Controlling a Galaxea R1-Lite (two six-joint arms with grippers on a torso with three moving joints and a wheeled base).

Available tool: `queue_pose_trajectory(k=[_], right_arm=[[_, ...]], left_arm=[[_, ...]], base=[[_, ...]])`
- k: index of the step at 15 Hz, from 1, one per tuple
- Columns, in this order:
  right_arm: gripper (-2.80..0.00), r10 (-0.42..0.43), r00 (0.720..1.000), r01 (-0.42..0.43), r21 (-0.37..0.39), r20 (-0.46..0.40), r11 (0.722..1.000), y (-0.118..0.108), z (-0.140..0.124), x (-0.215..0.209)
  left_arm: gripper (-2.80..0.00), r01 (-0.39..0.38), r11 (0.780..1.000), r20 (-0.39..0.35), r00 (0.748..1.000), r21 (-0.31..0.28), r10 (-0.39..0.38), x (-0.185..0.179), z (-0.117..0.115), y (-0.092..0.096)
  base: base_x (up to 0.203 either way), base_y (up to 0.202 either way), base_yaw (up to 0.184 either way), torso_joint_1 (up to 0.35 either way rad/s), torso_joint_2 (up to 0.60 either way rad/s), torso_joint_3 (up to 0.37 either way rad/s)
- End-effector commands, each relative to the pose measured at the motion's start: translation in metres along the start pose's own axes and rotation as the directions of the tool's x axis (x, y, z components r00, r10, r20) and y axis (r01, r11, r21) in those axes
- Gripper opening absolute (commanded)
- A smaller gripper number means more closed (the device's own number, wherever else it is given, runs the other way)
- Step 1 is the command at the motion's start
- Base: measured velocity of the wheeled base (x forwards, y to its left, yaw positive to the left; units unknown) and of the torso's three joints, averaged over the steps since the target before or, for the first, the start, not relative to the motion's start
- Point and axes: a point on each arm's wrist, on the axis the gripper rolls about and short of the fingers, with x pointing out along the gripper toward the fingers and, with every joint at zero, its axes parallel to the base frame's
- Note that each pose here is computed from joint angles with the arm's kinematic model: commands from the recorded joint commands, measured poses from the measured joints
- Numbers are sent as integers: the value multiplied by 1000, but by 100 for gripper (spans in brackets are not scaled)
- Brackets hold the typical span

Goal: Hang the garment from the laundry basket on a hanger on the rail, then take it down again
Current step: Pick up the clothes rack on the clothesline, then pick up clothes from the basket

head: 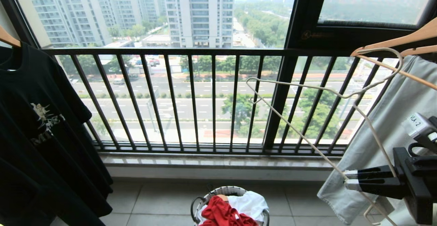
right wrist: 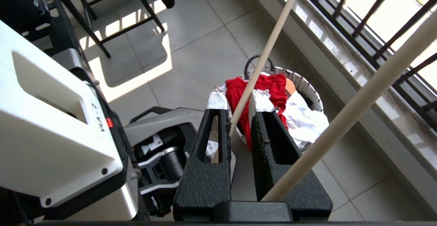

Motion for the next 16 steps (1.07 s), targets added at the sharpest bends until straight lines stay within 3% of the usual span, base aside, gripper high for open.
queue_pose_trajectory(k=[1, 11, 16], right_arm=[[-280, 18, 1000, -18, 19, -12, 1000, -6, -2, 5], [-280, 18, 1000, -18, 2, -6, 1000, 2, -4, 2], [-280, 19, 1000, -19, 0, -6, 1000, 2, -4, 2]], left_arm=[[-280, -2, 1000, 0, 1000, -1, 2, 0, 0, 0], [-280, -1, 1000, -2, 1000, -1, 1, 0, 0, 0], [-280, -2, 1000, -2, 1000, -1, 2, 0, 0, 0]], base=[[0, 0, 0, -168, 337, 165], [0, 0, 0, -176, 346, 171], [0, 0, 0, -262, 528, 259]])
